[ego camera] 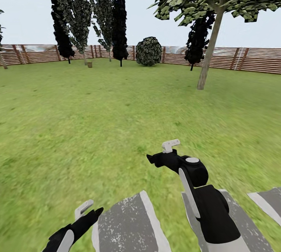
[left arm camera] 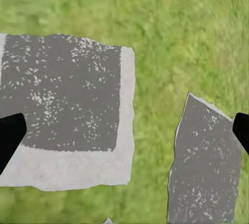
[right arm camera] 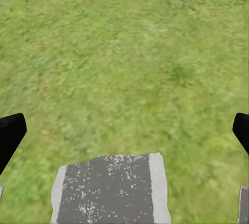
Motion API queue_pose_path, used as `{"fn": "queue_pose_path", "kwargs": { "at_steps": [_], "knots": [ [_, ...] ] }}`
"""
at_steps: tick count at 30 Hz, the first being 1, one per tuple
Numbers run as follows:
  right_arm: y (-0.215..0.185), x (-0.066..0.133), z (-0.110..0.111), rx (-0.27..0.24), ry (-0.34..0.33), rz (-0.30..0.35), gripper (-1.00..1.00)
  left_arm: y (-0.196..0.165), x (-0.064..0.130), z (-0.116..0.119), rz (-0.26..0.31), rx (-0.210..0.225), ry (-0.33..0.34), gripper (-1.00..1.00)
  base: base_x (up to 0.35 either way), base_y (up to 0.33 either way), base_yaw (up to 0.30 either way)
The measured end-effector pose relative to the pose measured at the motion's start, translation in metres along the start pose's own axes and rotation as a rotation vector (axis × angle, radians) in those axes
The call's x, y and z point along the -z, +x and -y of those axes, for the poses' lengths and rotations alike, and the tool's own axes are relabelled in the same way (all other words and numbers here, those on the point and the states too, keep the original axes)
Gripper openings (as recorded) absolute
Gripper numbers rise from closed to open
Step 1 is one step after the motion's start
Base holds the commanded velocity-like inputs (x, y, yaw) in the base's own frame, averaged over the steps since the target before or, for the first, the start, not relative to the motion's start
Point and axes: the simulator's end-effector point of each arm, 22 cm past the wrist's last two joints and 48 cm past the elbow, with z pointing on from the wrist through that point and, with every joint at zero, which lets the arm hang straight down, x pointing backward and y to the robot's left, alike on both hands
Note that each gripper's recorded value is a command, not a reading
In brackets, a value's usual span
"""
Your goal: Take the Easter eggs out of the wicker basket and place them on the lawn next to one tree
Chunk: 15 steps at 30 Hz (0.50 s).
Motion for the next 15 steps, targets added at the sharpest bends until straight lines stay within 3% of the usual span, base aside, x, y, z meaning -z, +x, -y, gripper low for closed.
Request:
{"fn": "queue_pose_path", "kwargs": {
  "at_steps": [15],
  "knots": [
    [0.0001, -0.0008, -0.0001, -0.001, -0.002, 0.0, 1.0, 0.0, -0.0005, -0.0003, -0.001, 0.0, -0.001, 1.0, 0.334, -0.084, 0.0]
  ]
}}
